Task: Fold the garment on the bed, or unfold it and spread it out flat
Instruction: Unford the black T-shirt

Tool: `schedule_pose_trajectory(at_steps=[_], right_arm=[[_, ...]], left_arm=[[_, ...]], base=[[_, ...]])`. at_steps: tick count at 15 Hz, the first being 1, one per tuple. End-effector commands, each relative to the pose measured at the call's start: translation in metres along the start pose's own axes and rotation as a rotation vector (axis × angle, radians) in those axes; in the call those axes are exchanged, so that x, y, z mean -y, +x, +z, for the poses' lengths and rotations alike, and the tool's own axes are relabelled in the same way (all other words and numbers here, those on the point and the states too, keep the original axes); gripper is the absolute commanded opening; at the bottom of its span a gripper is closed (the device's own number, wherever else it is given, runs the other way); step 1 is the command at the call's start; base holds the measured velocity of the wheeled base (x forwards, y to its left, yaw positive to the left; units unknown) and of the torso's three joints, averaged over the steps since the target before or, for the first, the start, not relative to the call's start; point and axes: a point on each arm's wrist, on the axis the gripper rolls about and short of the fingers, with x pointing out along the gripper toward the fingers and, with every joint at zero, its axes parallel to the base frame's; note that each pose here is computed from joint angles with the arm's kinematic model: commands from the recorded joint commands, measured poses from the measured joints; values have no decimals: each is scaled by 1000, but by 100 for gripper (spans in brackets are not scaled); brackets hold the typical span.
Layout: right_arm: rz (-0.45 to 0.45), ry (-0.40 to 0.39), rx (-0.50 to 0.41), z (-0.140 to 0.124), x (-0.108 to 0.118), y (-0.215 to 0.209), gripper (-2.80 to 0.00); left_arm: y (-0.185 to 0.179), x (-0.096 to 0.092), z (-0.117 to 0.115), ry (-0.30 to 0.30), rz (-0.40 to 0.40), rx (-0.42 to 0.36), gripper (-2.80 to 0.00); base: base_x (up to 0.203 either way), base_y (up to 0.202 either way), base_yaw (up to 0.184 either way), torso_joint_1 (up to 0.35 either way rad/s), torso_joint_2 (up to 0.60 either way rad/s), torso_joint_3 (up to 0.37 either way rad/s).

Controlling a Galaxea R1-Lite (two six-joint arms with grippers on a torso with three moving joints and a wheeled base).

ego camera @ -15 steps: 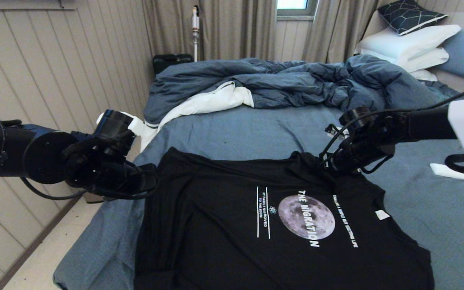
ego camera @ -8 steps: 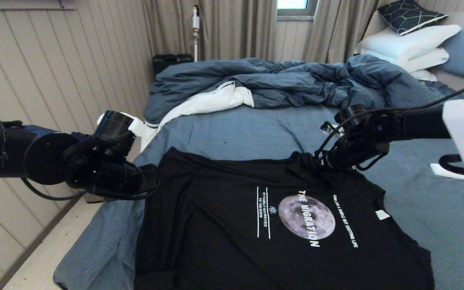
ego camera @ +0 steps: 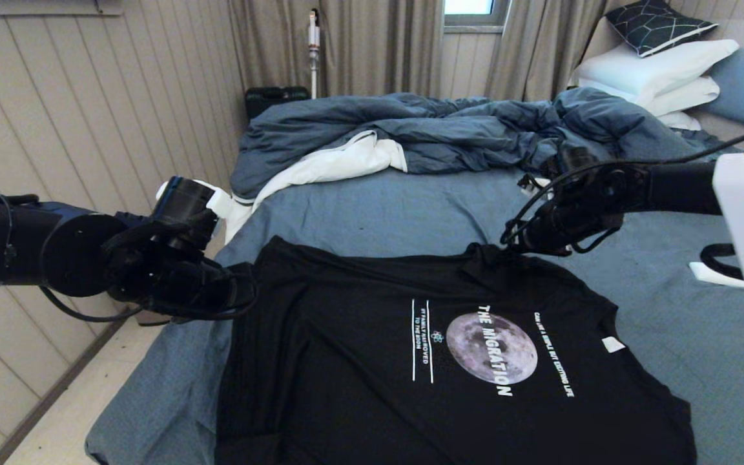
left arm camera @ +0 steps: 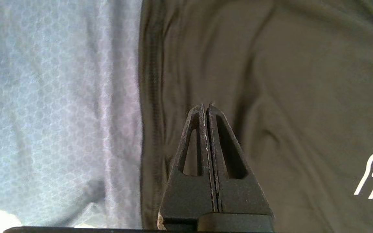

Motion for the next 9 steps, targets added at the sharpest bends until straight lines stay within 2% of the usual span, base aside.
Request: schedule_pose_trajectory(at_steps=[1, 5, 9], right_arm=[[-19, -9, 115, 13, 0, 5, -280], [-198, 2, 341, 22, 15, 46, -280], [-312, 5, 497, 25, 22, 70, -280]], left_arm=[[-1, -3, 4, -18, 1, 16, -280], [-2, -8, 10, -41, -7, 50, -280], [-3, -9, 10, -49, -10, 62, -280]], base=[[0, 0, 0, 0, 0, 0], [0, 0, 0, 0, 0, 0], [0, 0, 0, 0, 0, 0]])
